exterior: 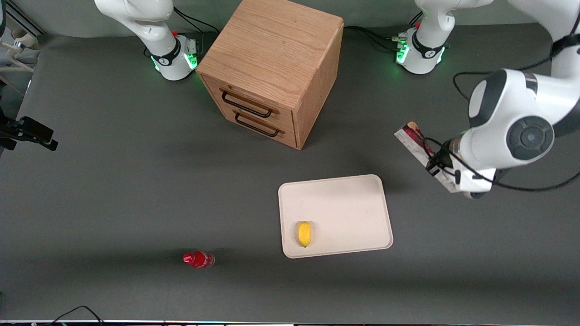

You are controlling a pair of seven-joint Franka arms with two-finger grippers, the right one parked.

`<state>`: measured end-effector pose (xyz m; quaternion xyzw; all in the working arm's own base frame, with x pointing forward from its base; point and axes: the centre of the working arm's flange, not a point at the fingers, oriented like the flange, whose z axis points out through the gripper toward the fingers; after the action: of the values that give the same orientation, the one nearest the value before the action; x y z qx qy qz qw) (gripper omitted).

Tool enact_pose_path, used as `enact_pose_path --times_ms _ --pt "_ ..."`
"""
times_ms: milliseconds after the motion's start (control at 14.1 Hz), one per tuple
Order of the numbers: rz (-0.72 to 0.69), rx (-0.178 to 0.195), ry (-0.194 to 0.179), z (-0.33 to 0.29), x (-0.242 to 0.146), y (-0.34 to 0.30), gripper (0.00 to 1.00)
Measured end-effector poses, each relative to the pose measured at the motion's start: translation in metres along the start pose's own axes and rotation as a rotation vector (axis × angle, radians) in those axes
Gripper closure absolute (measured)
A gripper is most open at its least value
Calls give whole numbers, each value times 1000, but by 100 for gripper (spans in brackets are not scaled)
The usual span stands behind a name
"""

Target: Place red cookie box on tray

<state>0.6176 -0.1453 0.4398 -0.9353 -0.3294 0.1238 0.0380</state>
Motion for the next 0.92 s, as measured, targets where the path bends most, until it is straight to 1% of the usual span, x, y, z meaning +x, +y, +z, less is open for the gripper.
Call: enact_pose_path --times_ms 141,283,354,424,495,636,778,919 --pt "113 -17 -21 9 2 33 96" --pt "278 -33 -45 25 -4 61 96" --pt "340 -53 -43 31 -4 73 96" --pt "377 -70 -35 38 -1 83 96" --pt "404 -79 -22 48 3 90 96" --pt "438 -94 -9 73 12 105 96" --pt "457 -117 17 105 20 123 96" --pt "464 -135 25 134 26 135 95"
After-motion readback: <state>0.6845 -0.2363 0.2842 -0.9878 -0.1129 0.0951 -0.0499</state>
